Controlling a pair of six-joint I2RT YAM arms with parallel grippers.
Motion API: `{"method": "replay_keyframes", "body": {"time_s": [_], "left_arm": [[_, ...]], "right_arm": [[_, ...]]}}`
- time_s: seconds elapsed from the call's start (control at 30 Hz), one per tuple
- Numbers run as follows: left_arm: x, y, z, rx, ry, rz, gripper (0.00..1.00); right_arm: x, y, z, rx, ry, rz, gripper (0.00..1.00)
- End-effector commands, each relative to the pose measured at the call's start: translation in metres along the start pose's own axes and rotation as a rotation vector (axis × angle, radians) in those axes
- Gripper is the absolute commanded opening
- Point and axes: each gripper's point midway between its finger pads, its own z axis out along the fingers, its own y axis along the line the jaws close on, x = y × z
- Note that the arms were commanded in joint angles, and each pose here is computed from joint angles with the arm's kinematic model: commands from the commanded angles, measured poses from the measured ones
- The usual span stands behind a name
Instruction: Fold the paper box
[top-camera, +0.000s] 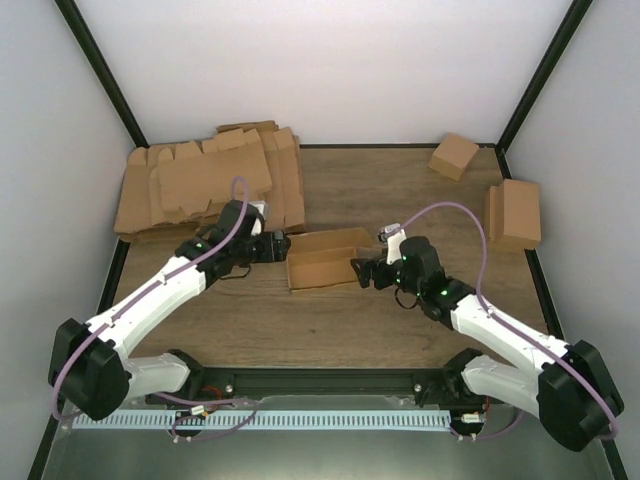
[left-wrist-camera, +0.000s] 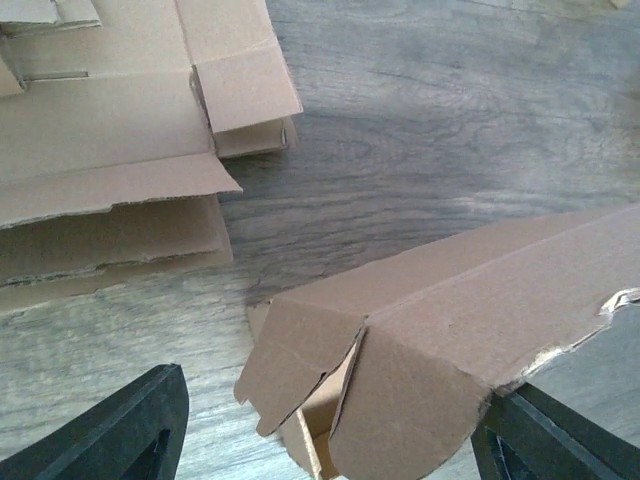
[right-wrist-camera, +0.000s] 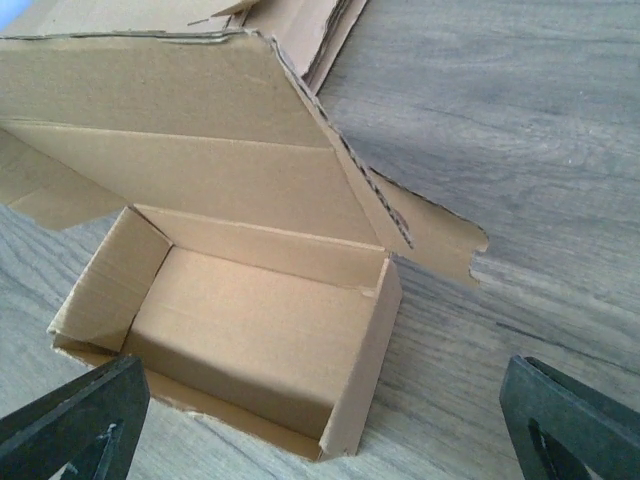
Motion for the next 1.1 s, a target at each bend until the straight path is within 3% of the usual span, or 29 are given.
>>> {"method": "replay_keyframes", "body": {"time_s": [0.0, 0.13, 0.27, 0.73, 0.87, 1.07], "left_arm": [[-0.018, -0.006, 0.004, 0.064, -0.003, -0.025, 0.78], [-0.022, -0.004, 0.012, 0.077, 0.007, -0.036, 0.78], [-0.027, -0.005, 0.017, 0.093, 0.012, -0.042, 0.78], [-0.029, 0.002, 0.024, 0.075, 0.023, -0.026, 0.77], [-0.023, 0.002, 0.028, 0.085, 0.047, -0.035, 0.77], [-0.018, -0.005, 0.032, 0.133, 0.071, -0.056, 0.68]], "right_arm": [[-0.029, -0.001, 0.003, 0.015, -0.103, 0.033, 1.00], [-0.029, -0.020, 0.008, 0.096, -0.101, 0.102, 0.99], [-0.029, -0.027, 0.012, 0.046, -0.085, 0.147, 0.93], [-0.056, -0.034, 0.041, -0.047, -0.032, 0.097, 0.91], [-0.063, -0.031, 0.049, -0.075, -0.018, 0.075, 0.80], [-0.057, -0.019, 0.057, -0.148, 0.054, 0.072, 0.59]]}}
